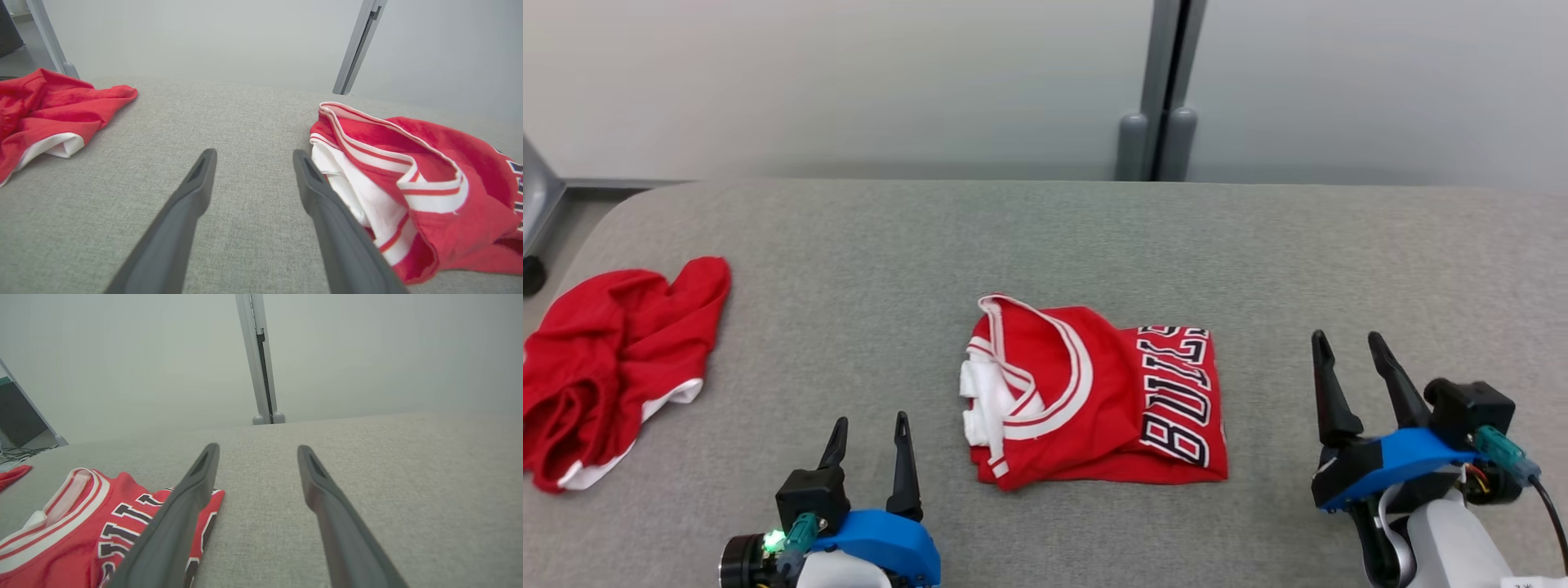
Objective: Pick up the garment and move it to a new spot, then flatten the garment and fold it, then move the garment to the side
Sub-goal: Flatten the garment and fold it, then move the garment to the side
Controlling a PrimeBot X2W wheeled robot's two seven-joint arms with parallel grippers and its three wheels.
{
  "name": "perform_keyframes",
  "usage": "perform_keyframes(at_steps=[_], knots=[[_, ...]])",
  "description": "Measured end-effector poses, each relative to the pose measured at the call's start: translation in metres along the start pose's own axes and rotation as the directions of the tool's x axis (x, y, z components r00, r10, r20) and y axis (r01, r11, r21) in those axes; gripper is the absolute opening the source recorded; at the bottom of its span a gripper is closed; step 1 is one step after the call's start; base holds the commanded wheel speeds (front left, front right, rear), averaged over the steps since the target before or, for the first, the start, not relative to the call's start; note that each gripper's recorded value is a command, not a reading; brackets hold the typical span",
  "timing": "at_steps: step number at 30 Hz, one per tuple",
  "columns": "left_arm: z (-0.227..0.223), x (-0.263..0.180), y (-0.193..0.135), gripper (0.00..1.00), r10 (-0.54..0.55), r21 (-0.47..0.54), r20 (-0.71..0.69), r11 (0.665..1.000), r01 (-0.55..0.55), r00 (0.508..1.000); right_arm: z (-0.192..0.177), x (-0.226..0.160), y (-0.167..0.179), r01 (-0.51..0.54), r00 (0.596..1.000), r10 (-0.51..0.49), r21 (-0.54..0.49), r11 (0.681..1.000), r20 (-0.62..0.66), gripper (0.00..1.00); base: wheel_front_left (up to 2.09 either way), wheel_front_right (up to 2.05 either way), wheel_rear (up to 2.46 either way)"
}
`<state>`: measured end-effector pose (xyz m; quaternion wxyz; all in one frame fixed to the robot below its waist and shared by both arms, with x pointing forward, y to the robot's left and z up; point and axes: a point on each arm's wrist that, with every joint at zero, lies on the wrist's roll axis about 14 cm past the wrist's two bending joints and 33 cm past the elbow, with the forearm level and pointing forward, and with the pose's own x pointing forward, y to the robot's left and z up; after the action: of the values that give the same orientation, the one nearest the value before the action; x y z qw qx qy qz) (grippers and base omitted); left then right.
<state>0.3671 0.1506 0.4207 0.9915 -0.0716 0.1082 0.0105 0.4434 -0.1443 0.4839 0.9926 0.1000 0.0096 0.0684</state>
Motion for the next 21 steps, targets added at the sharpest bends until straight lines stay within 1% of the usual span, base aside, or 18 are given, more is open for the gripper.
perform_keyframes(at_steps=[4,8,10,16,21], knots=[[0.002,0.002,-0.005,1.0,-0.013,0.013,0.006,1.0,0.013,1.0,-0.001,-0.019,-0.024,0.067,0.998,-0.068,-0.037,0.997,-0.007,1.0,0.0,0.0,0.0],[0.001,-0.002,-0.007,1.0,-0.023,0.029,0.007,0.999,0.023,1.0,-0.004,-0.038,-0.035,0.102,0.994,-0.103,-0.068,0.992,-0.018,1.0,0.0,0.0,0.0],[-0.001,-0.004,-0.008,1.0,-0.029,0.038,0.005,0.999,0.029,1.0,-0.005,-0.047,-0.039,0.112,0.993,-0.114,-0.084,0.99,-0.022,1.0,0.0,0.0,0.0],[-0.001,-0.009,-0.011,1.0,-0.045,0.057,0.009,0.997,0.044,0.999,-0.01,-0.069,-0.048,0.145,0.988,-0.148,-0.081,0.986,-0.032,1.0,0.0,0.0,0.0],[-0.003,-0.012,-0.009,1.0,-0.041,0.065,0.005,0.997,0.041,0.999,-0.013,-0.074,-0.048,0.146,0.988,-0.15,-0.08,0.986,-0.041,1.0,0.0,0.0,0.0]])
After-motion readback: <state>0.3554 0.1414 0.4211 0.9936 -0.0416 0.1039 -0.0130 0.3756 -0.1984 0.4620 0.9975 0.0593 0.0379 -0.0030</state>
